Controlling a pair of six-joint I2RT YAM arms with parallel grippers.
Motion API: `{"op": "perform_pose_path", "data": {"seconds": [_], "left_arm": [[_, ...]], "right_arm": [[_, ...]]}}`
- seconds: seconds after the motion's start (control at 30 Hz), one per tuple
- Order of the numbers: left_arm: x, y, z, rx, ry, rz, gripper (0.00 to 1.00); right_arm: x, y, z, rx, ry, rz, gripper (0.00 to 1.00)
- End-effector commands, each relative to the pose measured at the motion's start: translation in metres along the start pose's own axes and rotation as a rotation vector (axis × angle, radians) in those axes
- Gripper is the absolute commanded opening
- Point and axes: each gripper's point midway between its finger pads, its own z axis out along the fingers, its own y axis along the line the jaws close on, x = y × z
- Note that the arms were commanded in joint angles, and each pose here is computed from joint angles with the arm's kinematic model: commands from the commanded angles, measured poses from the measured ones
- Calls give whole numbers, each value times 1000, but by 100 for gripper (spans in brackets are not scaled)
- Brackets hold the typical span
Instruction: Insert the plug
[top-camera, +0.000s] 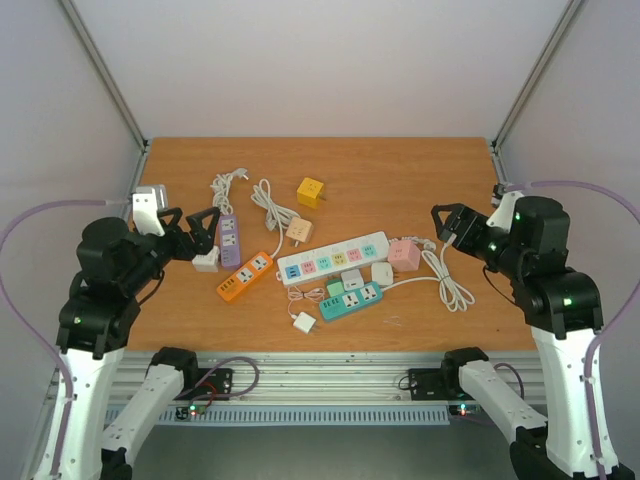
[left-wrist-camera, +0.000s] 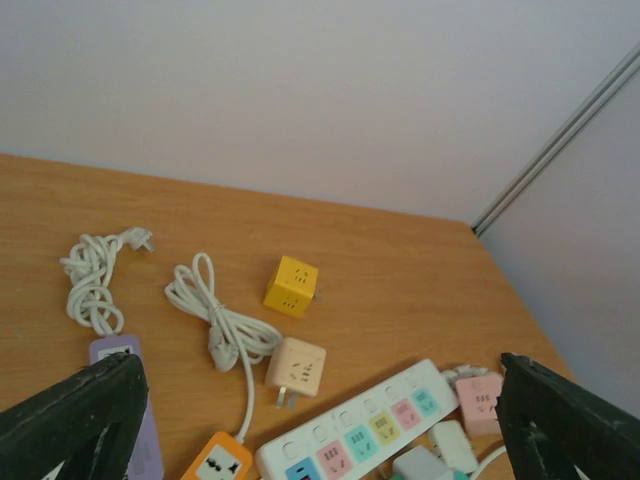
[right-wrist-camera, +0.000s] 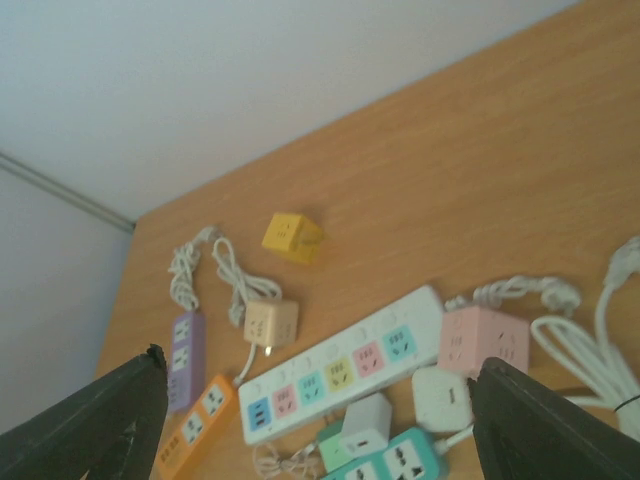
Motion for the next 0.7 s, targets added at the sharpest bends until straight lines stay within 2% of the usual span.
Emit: {"op": "perform_pose_path", "data": {"seconds": [0.0, 0.17, 0.4, 0.67], "left_arm": [[2, 0, 10, 42, -41, 10, 98], [26, 5, 24, 86, -28, -36, 99], [40, -2, 41, 192, -15, -100, 99], [36, -4, 64, 245, -22, -109, 99]], "right_arm": [[21, 3, 20, -73, 127, 18, 88], [40, -16, 54, -49, 208, 101, 90], [75, -64, 107, 119, 267, 192, 93], [114, -93, 165, 378, 357, 41, 97]]}}
